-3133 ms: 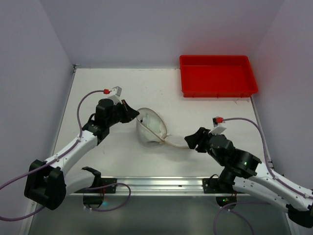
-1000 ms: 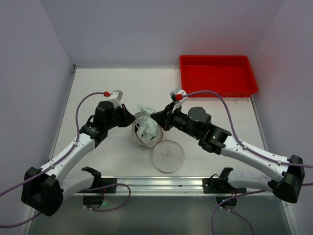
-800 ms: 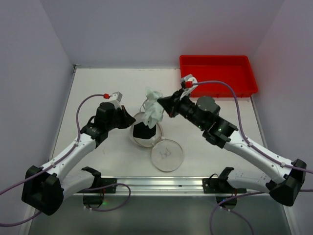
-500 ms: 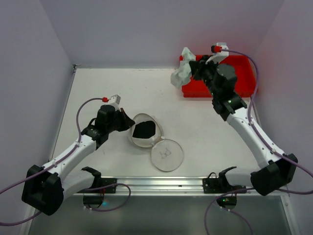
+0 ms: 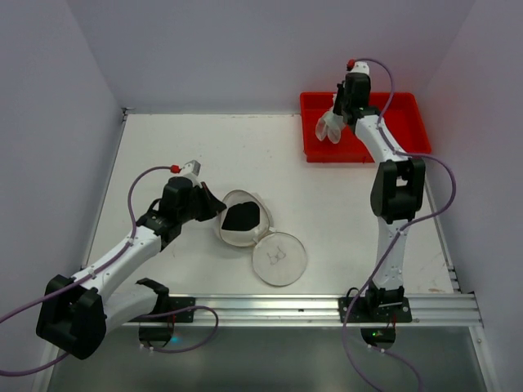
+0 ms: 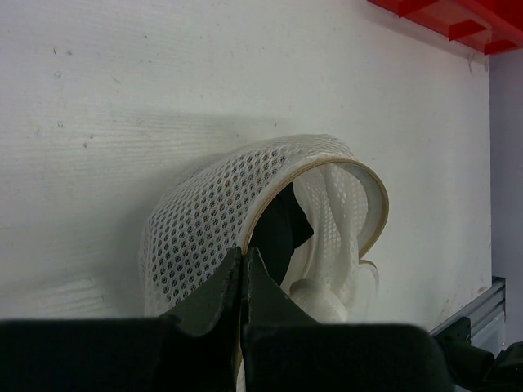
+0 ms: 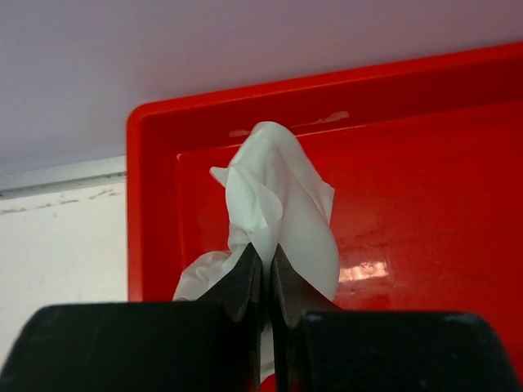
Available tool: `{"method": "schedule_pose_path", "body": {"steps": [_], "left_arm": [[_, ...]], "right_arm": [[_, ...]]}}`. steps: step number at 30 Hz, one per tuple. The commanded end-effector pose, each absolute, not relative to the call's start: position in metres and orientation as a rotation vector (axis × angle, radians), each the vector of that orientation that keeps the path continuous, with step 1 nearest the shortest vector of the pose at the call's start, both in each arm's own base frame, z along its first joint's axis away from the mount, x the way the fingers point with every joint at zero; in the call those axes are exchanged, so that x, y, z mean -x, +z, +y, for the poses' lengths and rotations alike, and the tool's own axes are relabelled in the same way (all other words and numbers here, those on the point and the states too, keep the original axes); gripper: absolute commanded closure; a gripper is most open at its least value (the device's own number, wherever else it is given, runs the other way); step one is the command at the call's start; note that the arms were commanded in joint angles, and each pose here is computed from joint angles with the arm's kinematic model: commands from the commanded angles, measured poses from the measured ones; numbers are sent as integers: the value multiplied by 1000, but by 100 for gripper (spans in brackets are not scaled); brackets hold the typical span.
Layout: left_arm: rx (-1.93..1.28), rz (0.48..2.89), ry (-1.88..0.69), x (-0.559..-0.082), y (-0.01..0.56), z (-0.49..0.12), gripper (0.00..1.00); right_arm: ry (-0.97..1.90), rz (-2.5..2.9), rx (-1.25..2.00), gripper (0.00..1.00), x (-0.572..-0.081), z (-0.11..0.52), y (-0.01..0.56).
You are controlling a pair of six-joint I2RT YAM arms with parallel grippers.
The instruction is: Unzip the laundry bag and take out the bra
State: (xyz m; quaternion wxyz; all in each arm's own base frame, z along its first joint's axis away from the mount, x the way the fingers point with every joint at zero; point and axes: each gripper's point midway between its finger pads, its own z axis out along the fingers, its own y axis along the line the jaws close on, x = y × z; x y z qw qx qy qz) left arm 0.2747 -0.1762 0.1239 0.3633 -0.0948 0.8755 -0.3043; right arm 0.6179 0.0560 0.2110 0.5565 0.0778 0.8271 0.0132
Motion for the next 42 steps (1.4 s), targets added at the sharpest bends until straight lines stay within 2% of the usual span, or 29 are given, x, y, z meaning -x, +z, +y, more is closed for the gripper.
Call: {"method": "schedule_pose_path", "body": {"steps": [1,2,5,6,7,8,9,14,16,18,19,20,21,22,24,25,28,33,38,42], "left_arm": [[225,2209,-801,-280,136,-178,100],[226,2204,-798,-281,137,-177,100],[227,2195,-794,-282,138,-176,100],[225,2192,-795,-283,139,-176,100],[225,2199,-792,-284,137,-176,100],[224,2204,-797,-284,137,-178,100],[224,2207,-799,-284,137,-178,100],[224,2188,-803,-285,143,-178,100],[222,2195,-788,-284,143,-176,100],[221,2195,-779,-285,145,-175,100],[219,2197,-774,-284,145,-174,100],[221,2195,-770,-285,146,-173,100],[222,2199,-766,-284,145,-173,100],[223,2198,-763,-283,145,-172,100],[231,2203,-751,-282,144,-170,100],[230,2206,-749,-282,143,-169,100],[233,2214,-731,-281,142,-167,100],[248,2212,-697,-280,142,-161,100],[252,2215,-702,-276,143,-160,100],[262,2207,-700,-273,146,-157,100]], "right_arm": [[-80,2003,-142,100,-631,49,212],[-80,2048,-128,96,-637,51,189],[-46,2083,-93,79,-642,60,180],[-39,2095,-87,71,-641,62,176],[-21,2098,-77,55,-639,65,177],[-10,2087,-75,51,-635,66,187],[11,2095,-62,42,-630,71,187],[83,2005,-6,32,-590,97,249],[124,1944,43,27,-556,120,282],[136,1958,71,26,-528,136,278],[187,1910,100,25,-504,157,304],[214,1908,124,25,-489,169,306],[229,1941,152,25,-472,178,286],[306,1895,178,25,-444,202,306],[384,1942,227,26,-408,224,277],[488,1897,245,27,-381,248,294],[677,1911,335,30,-323,295,270],[843,1899,506,32,-253,355,249],[789,1975,548,32,-255,387,205],[722,2059,576,27,-267,407,166]]}}
